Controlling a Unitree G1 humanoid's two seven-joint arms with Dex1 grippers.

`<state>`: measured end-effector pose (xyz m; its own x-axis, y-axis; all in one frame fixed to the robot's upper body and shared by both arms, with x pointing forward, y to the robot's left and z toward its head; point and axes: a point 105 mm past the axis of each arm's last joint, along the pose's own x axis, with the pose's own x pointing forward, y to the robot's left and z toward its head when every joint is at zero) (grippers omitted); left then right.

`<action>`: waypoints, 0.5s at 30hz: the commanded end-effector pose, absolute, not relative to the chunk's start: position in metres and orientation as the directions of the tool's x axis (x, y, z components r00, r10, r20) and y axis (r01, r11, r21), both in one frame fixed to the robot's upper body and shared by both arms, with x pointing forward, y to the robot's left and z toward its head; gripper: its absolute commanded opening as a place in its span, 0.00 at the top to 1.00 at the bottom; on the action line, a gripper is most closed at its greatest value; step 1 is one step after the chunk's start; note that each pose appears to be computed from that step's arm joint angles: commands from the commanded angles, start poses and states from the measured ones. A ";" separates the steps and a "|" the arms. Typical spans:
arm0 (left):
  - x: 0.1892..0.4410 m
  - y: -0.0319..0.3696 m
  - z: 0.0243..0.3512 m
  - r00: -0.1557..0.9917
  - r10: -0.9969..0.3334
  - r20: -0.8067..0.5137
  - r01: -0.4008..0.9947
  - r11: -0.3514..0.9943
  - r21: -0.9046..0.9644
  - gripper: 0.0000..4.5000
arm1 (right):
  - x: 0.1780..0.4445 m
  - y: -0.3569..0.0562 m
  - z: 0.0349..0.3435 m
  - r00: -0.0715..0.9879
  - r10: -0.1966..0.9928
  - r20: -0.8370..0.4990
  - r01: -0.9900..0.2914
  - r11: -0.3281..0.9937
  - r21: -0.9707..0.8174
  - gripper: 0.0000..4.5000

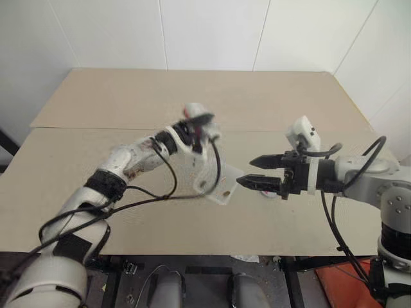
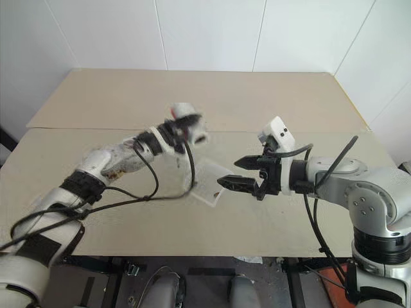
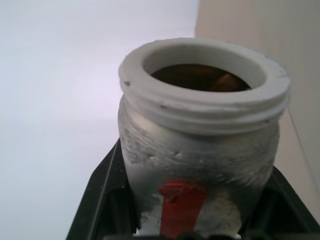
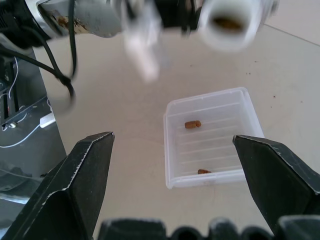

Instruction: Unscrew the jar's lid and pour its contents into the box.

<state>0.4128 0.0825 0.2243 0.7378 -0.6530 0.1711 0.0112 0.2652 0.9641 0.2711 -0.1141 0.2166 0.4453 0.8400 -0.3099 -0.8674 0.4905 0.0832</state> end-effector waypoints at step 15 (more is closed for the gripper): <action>0.402 0.145 0.183 0.892 -0.446 0.080 0.439 0.894 0.086 0.57 | 0.271 -0.108 0.226 0.485 0.848 -0.211 -0.868 0.497 0.004 0.01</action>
<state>0.4035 0.1430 0.1708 0.8929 -0.4497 0.0229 0.4462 0.8904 0.0903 0.2740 -0.1109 0.2175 0.4803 0.8419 -0.2459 -0.8613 0.5057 0.0493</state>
